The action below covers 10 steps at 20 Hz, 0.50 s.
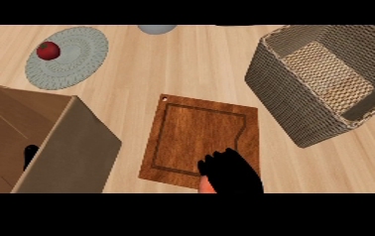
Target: Pick the squash from the cutting board and place it in the basket
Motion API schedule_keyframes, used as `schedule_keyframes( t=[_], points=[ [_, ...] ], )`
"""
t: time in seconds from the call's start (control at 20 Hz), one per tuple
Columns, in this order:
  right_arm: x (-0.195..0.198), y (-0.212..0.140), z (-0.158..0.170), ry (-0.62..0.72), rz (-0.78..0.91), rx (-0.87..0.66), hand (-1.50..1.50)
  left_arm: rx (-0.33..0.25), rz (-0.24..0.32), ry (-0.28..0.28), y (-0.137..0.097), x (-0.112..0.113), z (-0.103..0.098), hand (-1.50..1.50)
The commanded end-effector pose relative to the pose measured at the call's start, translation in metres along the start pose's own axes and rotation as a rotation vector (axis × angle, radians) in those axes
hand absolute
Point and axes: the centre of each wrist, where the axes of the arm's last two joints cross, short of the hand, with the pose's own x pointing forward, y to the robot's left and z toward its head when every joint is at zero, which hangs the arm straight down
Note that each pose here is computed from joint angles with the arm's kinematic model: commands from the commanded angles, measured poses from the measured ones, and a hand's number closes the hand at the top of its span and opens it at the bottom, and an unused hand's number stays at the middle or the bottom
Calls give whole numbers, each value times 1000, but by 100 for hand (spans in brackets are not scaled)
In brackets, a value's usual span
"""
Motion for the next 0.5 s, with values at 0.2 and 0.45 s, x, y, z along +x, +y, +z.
schedule_keyframes(
  t=[0.2, 0.45],
  points=[
    [-22, 21, 109, -26, 29, -73, 150, -33, 40, 75, -7, -28, -3, 0],
    [-11, -11, 131, -43, -312, -314, 150, -51, 39, 43, -5, -3, -3, 0]
  ],
)
